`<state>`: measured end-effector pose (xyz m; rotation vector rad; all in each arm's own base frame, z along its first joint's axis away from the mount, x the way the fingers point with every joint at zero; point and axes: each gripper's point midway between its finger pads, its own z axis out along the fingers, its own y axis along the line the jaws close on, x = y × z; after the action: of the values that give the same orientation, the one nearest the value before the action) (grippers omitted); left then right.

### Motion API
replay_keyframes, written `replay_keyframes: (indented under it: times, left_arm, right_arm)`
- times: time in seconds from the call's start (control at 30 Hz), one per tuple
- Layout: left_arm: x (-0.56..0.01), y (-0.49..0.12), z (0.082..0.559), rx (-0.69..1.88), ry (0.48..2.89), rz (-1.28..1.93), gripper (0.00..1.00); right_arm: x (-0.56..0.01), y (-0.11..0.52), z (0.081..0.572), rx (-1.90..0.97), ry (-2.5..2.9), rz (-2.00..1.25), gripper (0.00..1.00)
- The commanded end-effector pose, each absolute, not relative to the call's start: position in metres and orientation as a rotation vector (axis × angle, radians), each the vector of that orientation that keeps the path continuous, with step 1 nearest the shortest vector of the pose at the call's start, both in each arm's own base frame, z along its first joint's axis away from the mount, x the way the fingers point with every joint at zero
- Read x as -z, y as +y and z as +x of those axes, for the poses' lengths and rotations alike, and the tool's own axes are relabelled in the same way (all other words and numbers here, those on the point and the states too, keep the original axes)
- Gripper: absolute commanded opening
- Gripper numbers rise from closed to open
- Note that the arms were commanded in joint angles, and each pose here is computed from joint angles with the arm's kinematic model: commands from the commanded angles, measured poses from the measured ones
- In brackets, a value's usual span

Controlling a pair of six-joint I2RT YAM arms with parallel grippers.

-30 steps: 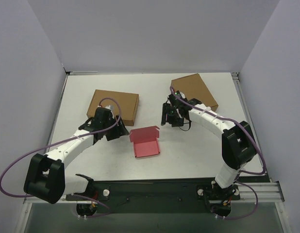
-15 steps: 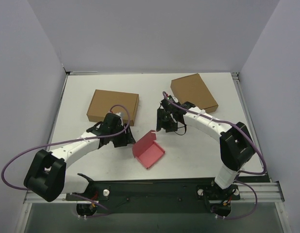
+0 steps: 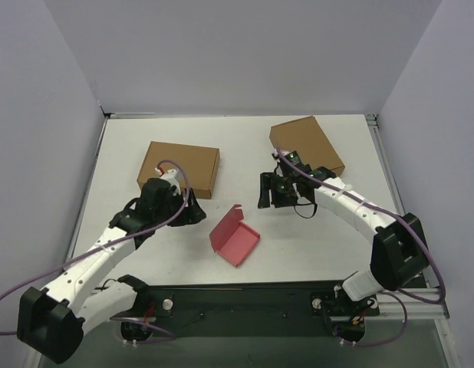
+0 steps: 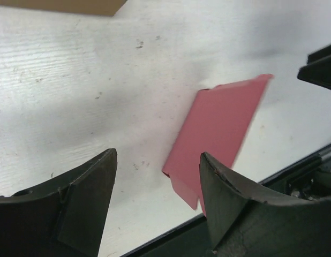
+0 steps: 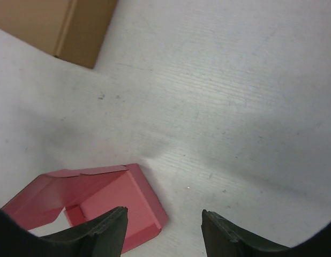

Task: Fold the paper box

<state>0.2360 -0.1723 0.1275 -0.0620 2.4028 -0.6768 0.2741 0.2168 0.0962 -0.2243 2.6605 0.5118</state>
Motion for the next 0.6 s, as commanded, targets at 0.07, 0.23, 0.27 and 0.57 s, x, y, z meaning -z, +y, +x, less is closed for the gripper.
replay_keyframes:
  times: [0.07, 0.23, 0.27, 0.57]
  left_arm:
    - [-0.175, -0.207, 0.202, 0.948, 2.249, 0.242, 0.73]
    - [-0.177, -0.224, 0.195, 0.983, 2.257, 0.413, 0.73]
    - [-0.176, -0.226, 0.202, 0.945, 2.27, 0.429, 0.73]
    - [-0.155, -0.255, 0.225, 0.781, 2.305, 0.745, 0.47]
  right_arm:
    - [-0.133, 0.251, 0.278, -0.748, 2.442, -0.627, 0.58]
    - [-0.147, 0.261, 0.282, -0.806, 2.387, -0.634, 0.59]
    - [-0.147, 0.26, 0.28, -0.807, 2.387, -0.629, 0.59]
    - [-0.15, 0.243, 0.269, -0.758, 2.365, -0.563, 0.58]
